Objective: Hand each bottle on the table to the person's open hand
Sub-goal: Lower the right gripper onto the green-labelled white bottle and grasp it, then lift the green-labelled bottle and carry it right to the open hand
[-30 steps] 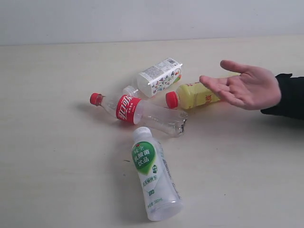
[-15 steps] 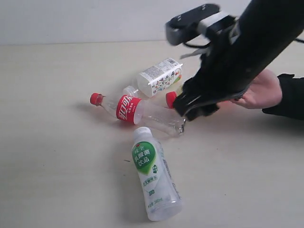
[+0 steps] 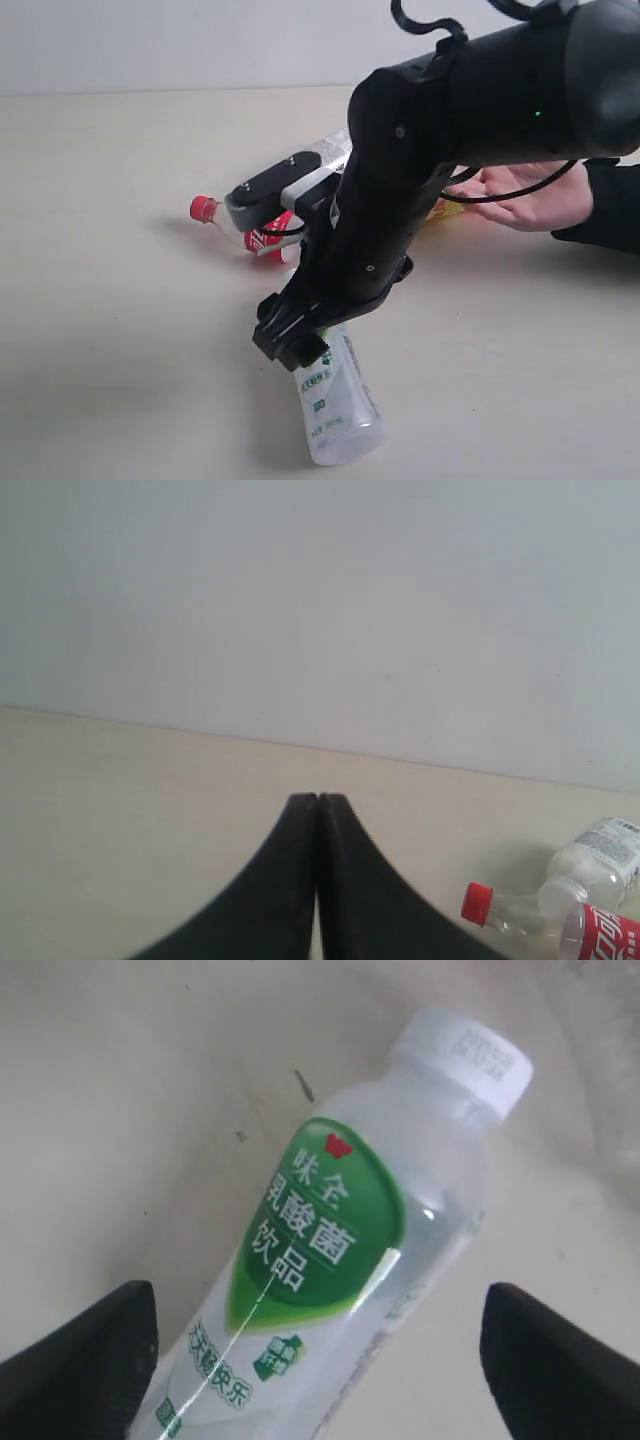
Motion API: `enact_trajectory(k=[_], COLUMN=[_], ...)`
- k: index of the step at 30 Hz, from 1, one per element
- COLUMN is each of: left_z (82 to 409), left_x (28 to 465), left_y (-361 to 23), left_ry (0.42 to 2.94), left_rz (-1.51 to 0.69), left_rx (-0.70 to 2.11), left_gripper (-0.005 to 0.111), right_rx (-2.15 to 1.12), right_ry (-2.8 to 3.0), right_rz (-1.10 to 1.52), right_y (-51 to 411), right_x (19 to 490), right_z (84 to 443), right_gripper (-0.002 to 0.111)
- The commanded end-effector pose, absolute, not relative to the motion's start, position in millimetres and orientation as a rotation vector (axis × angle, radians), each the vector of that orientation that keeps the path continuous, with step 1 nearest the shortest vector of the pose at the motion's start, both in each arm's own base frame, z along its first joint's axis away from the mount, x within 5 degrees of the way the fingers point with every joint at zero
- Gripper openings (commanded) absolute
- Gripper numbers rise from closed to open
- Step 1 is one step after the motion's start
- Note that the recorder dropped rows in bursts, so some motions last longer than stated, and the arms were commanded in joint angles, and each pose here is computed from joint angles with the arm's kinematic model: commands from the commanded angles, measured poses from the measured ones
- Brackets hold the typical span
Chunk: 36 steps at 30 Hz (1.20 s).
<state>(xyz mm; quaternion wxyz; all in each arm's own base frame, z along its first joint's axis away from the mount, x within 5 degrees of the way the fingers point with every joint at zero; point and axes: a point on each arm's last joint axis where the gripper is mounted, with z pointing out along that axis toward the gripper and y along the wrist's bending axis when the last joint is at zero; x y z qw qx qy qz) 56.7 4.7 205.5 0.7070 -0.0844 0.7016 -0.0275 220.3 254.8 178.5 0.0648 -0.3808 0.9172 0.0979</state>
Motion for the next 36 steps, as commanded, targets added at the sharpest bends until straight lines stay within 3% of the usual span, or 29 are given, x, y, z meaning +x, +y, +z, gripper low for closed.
enact_trajectory(k=[1,14,18,27,36], left_z=[206.7,206.7,206.7,206.7,206.7], left_x=[56.3,56.3,56.3,56.3,56.3], left_y=[4.8,4.8,4.8,4.8,4.8], left_ry=[1.544,1.544,1.544,1.544,1.544], left_rz=[-0.065,-0.065,-0.065,-0.065,-0.065], left_rx=[-0.193,-0.193,-0.193,-0.193,-0.193], left_gripper=[0.003,0.003,0.003,0.003,0.003], right_rx=[-1.154,-1.147,-1.145,-1.174,-1.177], right_ry=[2.792,2.885,2.91,2.948,2.912], right_rz=[0.283,0.259,0.25,0.221,0.316], right_y=[260.3,264.5,264.1,261.2,259.5], right_x=[224.4,226.4,225.7,222.8,215.8], right_z=[160.8,124.4,119.4,118.1,152.9], right_gripper=[0.084,0.08,0.061,0.001,0.0])
